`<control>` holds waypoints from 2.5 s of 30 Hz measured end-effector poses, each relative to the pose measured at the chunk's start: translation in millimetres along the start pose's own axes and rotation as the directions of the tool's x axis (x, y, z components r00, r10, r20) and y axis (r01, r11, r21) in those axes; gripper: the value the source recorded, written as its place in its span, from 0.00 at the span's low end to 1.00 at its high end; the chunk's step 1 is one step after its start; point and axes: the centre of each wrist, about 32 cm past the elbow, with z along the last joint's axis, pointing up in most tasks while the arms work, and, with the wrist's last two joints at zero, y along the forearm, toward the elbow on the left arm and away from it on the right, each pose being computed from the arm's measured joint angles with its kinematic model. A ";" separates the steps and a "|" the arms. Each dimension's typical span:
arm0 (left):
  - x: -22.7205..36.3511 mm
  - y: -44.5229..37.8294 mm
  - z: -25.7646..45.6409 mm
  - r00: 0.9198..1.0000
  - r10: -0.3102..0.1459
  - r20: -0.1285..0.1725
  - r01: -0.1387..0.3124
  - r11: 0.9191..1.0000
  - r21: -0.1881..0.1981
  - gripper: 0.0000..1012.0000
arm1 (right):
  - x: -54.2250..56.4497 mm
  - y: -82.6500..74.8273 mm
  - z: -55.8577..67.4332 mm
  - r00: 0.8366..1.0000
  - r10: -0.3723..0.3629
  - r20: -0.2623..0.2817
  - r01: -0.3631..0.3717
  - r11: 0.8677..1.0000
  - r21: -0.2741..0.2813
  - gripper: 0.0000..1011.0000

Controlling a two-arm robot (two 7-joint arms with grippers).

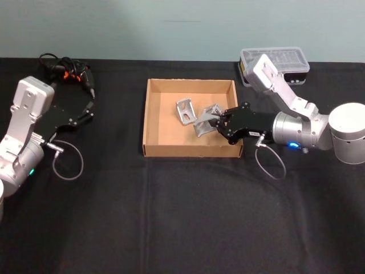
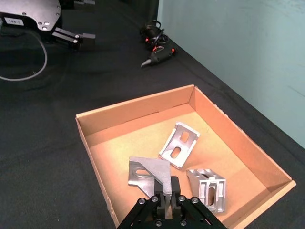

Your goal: Use one hand to pick up the angle iron from the table and place it into the box.

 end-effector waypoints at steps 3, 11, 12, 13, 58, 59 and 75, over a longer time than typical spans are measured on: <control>0.0 0.0 0.0 1.000 0.000 0.000 0.000 1.000 0.000 0.99 | -1.0 0.4 -1.1 1.000 -0.003 -0.005 0.003 1.000 -0.003 0.12; 0.0 0.0 0.0 1.000 0.000 0.000 0.000 1.000 0.000 0.99 | -2.8 0.5 -1.0 1.000 -0.015 -0.013 0.015 1.000 0.010 0.36; 0.0 0.0 0.0 1.000 0.000 0.000 0.000 1.000 0.000 0.99 | -3.0 0.4 -0.5 1.000 -0.015 -0.013 0.016 1.000 0.012 0.39; 0.0 0.0 0.0 1.000 0.000 0.000 0.000 1.000 0.000 0.99 | -3.0 0.3 -0.2 1.000 -0.016 -0.013 0.016 1.000 0.014 0.42; 0.0 0.0 0.0 1.000 0.000 0.000 0.000 1.000 0.000 0.99 | -24.5 -58.9 -2.0 0.909 -0.414 -0.054 0.417 0.892 0.177 0.99; 0.0 0.0 0.0 1.000 0.000 0.000 0.000 1.000 0.000 0.99 | -27.8 -63.4 -4.9 0.892 -0.448 -0.065 0.452 0.875 0.175 0.99; 0.0 0.0 0.0 1.000 0.000 0.000 0.000 1.000 0.000 0.99 | -56.3 -93.5 -37.1 0.763 -0.627 -0.157 0.644 0.759 0.098 0.99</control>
